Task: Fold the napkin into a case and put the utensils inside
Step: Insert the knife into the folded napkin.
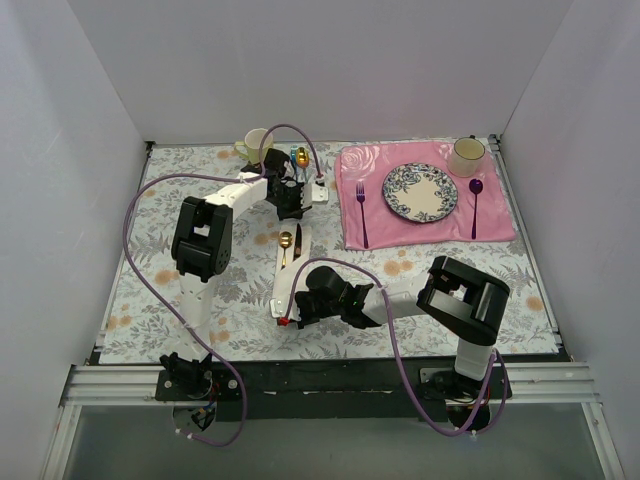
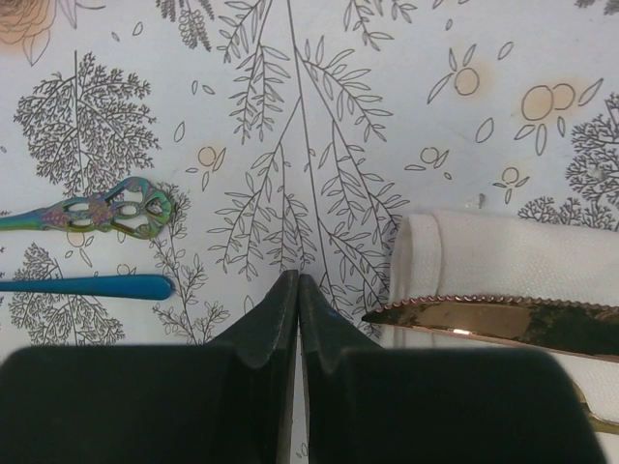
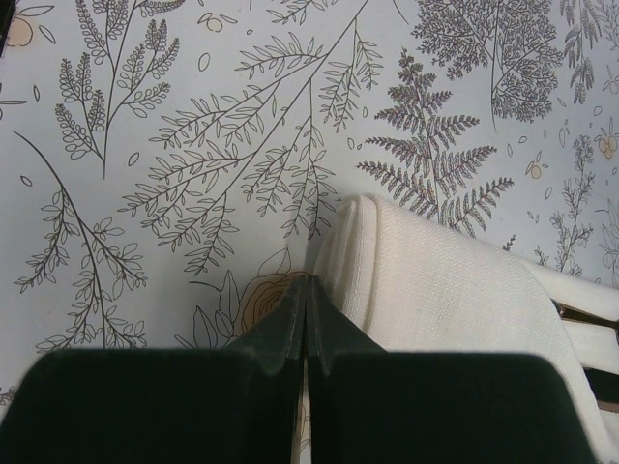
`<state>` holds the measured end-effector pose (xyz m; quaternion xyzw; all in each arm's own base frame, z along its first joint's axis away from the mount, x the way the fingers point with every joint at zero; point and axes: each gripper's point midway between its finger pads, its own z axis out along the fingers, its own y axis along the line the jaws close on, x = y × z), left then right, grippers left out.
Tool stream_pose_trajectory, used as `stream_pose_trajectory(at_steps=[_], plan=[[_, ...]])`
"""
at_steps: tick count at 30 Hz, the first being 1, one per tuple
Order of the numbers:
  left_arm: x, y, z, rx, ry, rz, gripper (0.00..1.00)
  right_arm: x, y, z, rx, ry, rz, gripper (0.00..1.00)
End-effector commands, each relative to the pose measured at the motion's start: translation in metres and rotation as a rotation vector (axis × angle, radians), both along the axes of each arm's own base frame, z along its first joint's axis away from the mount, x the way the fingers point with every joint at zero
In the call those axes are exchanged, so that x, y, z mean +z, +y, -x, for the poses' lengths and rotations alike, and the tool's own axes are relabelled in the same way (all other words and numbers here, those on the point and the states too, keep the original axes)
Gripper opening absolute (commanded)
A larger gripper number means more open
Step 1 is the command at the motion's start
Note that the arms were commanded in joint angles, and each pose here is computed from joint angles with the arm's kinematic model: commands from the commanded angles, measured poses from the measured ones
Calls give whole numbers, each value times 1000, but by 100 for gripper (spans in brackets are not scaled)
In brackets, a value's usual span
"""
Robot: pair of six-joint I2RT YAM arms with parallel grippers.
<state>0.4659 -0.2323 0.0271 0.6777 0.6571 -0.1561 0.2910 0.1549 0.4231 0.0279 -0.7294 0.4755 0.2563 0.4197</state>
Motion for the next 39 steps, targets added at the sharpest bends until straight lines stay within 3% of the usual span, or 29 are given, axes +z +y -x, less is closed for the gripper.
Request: stream_pose_trajectory(at_steps=[1,30,39], plan=[[11,-1,21,-83,37,9,2,-18,-9,-1,-11,34,71,1],[15,6,57,-192,-7,-43,1,-18,-6,-4,-12,43,68,1],[28,0,37,-107,-63,-25,5,-18,-7,-4,-11,34,70,1]])
